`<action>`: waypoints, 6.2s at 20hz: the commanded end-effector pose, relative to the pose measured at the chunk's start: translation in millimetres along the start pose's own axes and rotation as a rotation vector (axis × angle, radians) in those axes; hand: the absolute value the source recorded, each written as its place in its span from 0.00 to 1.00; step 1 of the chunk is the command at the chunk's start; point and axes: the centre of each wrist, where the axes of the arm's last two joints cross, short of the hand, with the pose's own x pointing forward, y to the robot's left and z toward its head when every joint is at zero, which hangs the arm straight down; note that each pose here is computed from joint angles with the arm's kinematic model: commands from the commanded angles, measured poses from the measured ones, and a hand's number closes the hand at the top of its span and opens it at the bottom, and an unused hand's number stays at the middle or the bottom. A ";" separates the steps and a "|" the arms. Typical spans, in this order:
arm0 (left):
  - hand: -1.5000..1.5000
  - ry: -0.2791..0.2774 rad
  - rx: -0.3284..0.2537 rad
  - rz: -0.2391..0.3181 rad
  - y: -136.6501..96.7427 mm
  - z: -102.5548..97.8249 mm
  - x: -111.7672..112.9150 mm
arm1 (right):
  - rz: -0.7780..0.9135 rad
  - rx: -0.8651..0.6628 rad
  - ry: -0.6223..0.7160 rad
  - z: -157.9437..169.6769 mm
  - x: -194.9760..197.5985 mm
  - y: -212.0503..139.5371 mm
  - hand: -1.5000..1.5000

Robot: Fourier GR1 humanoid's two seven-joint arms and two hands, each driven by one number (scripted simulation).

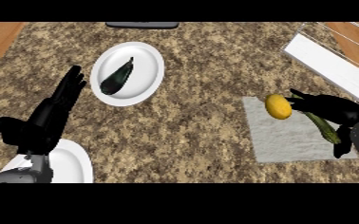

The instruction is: Pick the squash from the placemat and place it in the tiered shelf

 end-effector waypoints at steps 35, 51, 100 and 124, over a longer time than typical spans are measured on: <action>0.50 0.014 -0.027 -0.009 -0.3 -7.5 1.1 | -0.571 -1.435 1.005 -61.7 77.0 -187.7 1.00; 0.50 -0.017 -0.025 0.008 -8.4 -13.3 10.5 | -0.557 -1.648 1.286 -58.4 203.5 -329.9 1.00; 0.50 -0.037 -0.028 -0.013 1.0 -2.3 10.0 | -0.175 -1.056 1.371 46.7 52.4 -299.5 1.00; 0.50 -0.012 -0.013 0.002 -5.2 -1.4 4.8 | -0.171 -1.186 1.792 95.8 74.3 -341.7 0.00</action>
